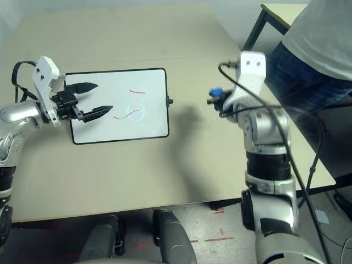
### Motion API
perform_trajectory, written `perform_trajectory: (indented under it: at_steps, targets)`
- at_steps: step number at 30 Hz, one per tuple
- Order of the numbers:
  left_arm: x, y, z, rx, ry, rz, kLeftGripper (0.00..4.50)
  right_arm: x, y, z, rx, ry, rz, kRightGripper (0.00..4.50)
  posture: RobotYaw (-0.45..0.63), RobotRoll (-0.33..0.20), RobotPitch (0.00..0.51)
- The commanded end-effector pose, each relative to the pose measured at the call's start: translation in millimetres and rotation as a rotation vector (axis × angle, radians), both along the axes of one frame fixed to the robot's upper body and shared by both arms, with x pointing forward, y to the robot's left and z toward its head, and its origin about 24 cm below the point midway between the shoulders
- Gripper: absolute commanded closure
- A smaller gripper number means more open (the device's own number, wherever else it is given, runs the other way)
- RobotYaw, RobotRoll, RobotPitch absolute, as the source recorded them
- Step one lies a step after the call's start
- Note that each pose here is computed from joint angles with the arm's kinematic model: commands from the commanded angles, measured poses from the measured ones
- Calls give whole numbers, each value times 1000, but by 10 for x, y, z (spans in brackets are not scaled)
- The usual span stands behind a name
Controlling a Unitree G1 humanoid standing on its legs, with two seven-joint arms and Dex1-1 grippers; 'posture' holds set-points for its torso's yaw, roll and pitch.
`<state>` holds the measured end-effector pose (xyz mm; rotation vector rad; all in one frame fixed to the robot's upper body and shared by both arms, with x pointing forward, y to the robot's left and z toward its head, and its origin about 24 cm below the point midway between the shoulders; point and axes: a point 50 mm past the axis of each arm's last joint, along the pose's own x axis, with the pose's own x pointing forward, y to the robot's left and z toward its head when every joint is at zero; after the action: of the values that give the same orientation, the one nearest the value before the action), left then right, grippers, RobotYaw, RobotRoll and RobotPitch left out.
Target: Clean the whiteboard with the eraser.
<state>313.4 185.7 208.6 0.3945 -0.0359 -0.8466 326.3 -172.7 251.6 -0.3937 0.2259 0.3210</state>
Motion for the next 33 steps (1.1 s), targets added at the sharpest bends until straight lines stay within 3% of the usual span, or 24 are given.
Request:
perform_trajectory:
  at_steps: [1,5,15,23,33]
  targets:
    - [14,-15,-39,4,10,-9,0,-76,342,-63,-62,54,244,3668,-19,0,132]
    - [28,-39,-43,1,9,-16,0,-62,557,-179,-212,46,419,3668,-15,0,128]
    - [36,-29,-68,9,19,-18,0,140,847,-267,-521,-14,569,3673,-5,0,124]
    - [19,-41,-73,5,24,-14,0,216,1005,-393,-648,-12,620,3679,16,0,136]
    - [-6,-42,-96,-1,34,-6,0,303,823,-321,-704,-36,502,3683,13,0,144]
